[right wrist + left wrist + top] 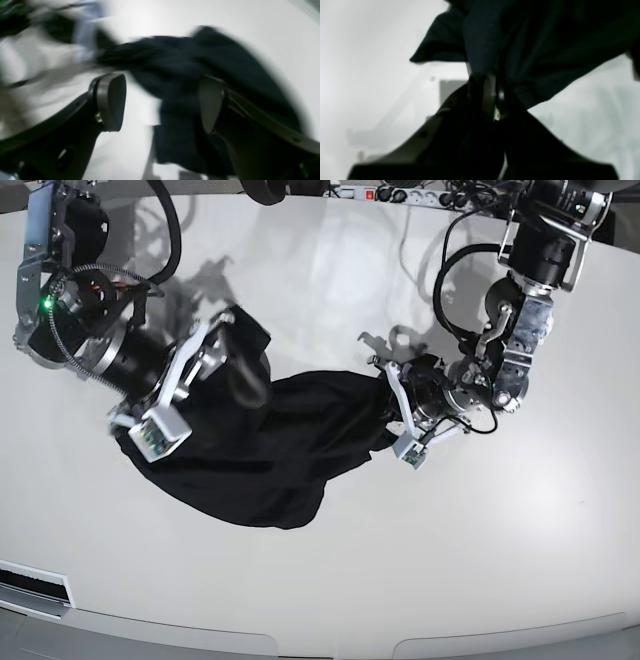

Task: Layout the t-shirt on the table in an organized manner, then fold the t-shirt properly
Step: 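Lift the shirt and pull the grippers apart to stretch it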

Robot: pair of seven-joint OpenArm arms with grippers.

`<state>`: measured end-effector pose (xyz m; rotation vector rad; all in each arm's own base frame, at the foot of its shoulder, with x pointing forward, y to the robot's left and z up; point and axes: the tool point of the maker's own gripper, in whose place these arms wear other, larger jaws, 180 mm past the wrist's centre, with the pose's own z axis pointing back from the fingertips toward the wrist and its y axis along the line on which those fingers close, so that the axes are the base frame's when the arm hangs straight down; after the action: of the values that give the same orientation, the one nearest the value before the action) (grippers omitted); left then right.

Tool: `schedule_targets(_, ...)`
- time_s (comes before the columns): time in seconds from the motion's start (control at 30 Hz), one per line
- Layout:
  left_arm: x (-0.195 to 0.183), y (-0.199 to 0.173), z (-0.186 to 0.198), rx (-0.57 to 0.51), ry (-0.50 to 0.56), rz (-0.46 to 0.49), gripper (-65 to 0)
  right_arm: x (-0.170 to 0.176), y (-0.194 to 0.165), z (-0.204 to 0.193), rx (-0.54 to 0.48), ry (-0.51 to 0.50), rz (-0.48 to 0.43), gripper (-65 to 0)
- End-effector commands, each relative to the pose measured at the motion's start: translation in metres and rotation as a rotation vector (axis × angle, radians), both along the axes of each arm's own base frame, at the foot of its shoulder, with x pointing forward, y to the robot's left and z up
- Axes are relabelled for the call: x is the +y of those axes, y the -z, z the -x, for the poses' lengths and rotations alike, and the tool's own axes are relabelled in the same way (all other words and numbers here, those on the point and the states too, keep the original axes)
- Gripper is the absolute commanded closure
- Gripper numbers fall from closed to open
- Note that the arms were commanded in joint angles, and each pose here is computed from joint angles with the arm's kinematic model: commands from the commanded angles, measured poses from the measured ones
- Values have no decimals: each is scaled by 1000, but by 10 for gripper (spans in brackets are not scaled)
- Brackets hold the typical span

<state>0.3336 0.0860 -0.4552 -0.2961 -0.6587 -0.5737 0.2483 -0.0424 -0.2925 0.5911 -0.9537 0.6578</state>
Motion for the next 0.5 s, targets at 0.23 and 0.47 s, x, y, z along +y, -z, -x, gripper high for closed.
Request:
schedule_targets(0.23,-19,-65,-25,-140,48,60,0,21,41,27,104,-1,68,-465)
schedule_targets(0.47,-25,-81,-27,-175,74,56,0,9,104,16,128,183,263,-465)
